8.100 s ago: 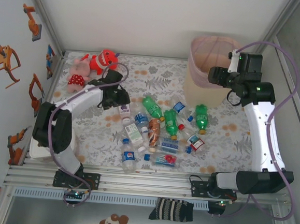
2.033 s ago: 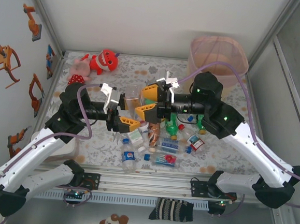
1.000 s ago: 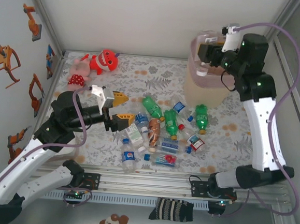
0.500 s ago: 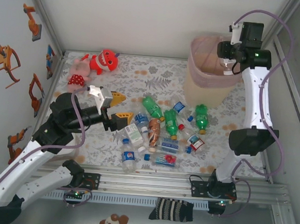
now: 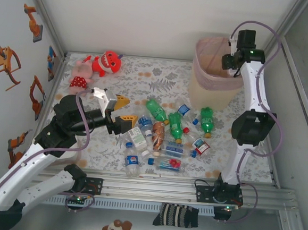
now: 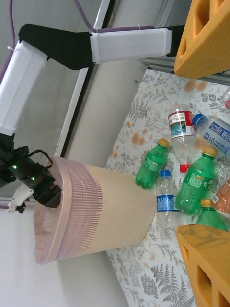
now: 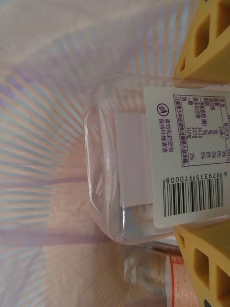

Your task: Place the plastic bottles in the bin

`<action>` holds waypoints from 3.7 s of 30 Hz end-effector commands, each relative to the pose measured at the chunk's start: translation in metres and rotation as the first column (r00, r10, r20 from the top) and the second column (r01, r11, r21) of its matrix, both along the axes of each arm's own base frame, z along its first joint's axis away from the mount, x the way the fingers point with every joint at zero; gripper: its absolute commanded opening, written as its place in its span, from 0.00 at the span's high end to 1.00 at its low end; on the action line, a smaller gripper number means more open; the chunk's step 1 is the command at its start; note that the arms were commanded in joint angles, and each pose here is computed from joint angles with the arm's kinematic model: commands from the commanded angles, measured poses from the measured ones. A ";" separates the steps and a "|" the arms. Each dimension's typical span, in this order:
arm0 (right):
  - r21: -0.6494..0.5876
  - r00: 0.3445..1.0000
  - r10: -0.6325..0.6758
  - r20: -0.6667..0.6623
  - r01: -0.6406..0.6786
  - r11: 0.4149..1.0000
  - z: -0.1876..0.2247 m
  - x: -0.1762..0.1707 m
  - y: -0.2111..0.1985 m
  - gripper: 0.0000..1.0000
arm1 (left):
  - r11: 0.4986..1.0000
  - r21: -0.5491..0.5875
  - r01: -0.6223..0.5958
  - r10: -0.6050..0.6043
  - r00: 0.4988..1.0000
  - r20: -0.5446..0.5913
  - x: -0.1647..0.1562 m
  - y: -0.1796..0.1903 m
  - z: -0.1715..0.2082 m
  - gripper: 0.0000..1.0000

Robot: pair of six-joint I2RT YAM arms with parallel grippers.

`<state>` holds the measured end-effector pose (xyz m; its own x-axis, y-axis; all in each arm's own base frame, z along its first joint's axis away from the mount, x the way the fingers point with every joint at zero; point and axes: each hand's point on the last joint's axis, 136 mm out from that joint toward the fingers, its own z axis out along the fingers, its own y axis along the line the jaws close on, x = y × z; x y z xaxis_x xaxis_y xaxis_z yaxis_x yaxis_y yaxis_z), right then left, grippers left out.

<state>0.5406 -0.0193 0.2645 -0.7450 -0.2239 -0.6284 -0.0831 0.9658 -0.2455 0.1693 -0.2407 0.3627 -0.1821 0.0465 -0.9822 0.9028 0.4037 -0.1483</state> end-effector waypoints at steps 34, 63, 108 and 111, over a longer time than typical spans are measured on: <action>0.144 0.992 -0.050 0.114 0.033 0.989 0.054 -0.022 0.010 0.19 | 0.944 0.145 -0.296 0.322 0.920 -0.225 0.038 0.032 -0.045 0.22; 0.355 0.965 -0.016 0.263 -0.082 0.931 0.081 -0.149 0.065 0.19 | 0.703 0.607 -0.371 0.701 0.217 -0.679 -0.026 0.081 -0.250 0.23; 0.343 0.959 0.018 0.284 -0.119 0.932 0.091 -0.184 0.067 0.19 | 0.562 0.825 -0.061 0.817 0.199 -0.541 -0.074 0.034 -0.328 0.34; 0.349 0.958 0.018 0.286 -0.121 0.929 0.092 -0.184 0.068 0.19 | 0.550 0.832 -0.075 0.824 0.207 -0.527 -0.073 0.039 -0.325 0.39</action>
<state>0.3640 0.0446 0.3487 -0.5366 0.0155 -0.8437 -0.1148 0.9892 0.0911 0.0970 -0.2093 0.0286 -0.9997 -0.0034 -0.0242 0.0014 0.9813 -0.1923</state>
